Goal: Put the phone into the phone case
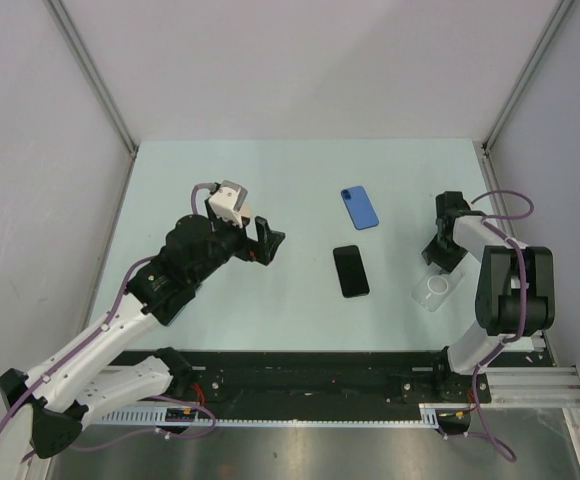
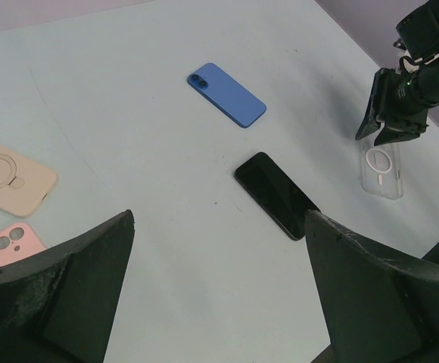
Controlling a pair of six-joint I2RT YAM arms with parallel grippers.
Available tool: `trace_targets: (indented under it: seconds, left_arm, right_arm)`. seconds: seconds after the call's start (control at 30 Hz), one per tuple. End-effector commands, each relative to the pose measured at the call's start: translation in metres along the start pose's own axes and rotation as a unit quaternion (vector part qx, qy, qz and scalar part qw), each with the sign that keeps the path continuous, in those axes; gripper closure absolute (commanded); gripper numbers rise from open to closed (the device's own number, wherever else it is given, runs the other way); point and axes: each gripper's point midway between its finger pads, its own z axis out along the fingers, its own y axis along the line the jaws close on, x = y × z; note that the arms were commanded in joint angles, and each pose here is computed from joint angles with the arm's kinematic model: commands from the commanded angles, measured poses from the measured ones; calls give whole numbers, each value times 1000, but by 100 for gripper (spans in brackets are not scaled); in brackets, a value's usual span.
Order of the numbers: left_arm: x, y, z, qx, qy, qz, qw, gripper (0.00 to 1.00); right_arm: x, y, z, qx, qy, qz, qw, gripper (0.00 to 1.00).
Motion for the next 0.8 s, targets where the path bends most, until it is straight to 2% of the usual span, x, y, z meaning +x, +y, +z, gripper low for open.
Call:
trace_targets:
  seconds: [0.0,0.2,0.4,0.43,0.63,0.77]
  left_arm:
    - [-27,0,-8,-6,-38,6,999,2]
    - [-26,-1,-7,-5,-37,7,999,2]
    - [-26,2,-6,-15,-37,6,999,3]
    - [-26,4,-6,-17,-38,6,999,3]
    - [-31,15,-10,-51,-48,5,998,4]
    - [-36,27,-17,-82,-61,3,995,4]
  right_arm:
    - [-4,7,5,-6,-7,-7,1000,56]
    - [2,8,12,3,2,-22,1000,66]
    - [-3,12,5,-12,-14,-52,998,91]
    - [-1,20,0,-22,-19,-71,997,99]
    - [5,45,-30,-65,-56,-145,986,100]
    - [13,58,-56,-94,-75,-163,979,100]
